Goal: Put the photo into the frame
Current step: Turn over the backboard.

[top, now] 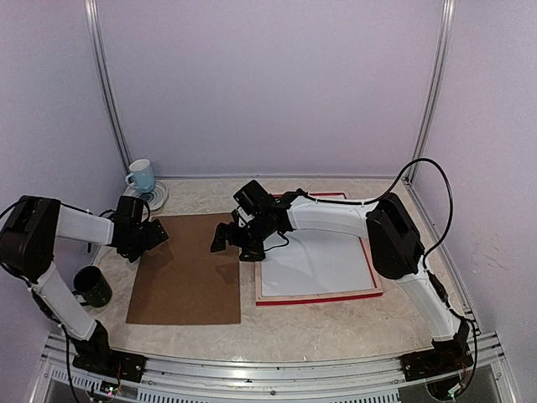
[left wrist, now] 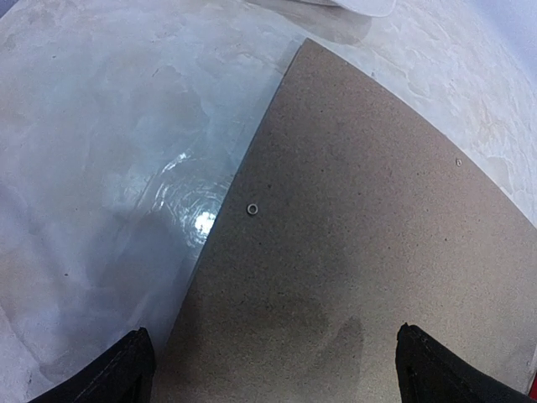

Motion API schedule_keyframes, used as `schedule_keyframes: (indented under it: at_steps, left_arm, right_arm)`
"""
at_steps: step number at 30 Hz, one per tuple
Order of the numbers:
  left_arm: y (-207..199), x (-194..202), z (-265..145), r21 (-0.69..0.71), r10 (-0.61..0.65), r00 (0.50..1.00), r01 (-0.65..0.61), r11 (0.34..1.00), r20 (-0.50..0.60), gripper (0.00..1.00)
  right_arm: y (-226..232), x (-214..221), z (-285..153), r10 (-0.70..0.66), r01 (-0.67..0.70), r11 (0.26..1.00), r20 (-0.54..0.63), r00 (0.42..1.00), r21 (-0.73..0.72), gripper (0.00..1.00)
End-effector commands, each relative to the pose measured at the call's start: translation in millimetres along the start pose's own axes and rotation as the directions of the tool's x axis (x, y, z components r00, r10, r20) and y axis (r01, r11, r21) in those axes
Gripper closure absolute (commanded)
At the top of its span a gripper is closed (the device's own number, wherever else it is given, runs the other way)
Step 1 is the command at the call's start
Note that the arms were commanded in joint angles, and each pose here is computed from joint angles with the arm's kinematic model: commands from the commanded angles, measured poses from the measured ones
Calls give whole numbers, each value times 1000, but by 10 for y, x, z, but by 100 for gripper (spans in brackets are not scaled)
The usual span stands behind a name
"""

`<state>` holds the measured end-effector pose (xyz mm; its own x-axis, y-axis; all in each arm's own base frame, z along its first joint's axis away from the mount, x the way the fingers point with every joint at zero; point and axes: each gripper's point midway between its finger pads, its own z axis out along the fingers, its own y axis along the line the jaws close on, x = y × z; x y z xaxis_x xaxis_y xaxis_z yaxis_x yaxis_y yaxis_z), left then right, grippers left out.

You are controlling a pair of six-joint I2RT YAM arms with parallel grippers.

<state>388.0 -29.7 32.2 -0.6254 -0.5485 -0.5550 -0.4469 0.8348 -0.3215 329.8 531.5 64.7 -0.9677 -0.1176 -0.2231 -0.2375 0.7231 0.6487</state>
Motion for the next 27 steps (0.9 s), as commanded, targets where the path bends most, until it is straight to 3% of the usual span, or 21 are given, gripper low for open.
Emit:
schedule_keyframes:
  at_steps: [1, 13, 27]
  left_arm:
    - [35, 166, -34, -2, -18, 999, 17, 1000, -46, 1]
    - [-18, 125, -86, 22, -31, 999, 32, 999, -37, 1]
    - [-83, 166, -98, 70, -39, 998, 42, 997, -40, 2]
  right_arm:
    - [-120, -2, 80, 70, -69, 997, -4, 998, 44, 1]
    - [-265, -18, 132, 131, -132, 987, 17, 991, 90, 1]
    - [-132, 6, 189, 137, -137, 991, -11, 990, -5, 1]
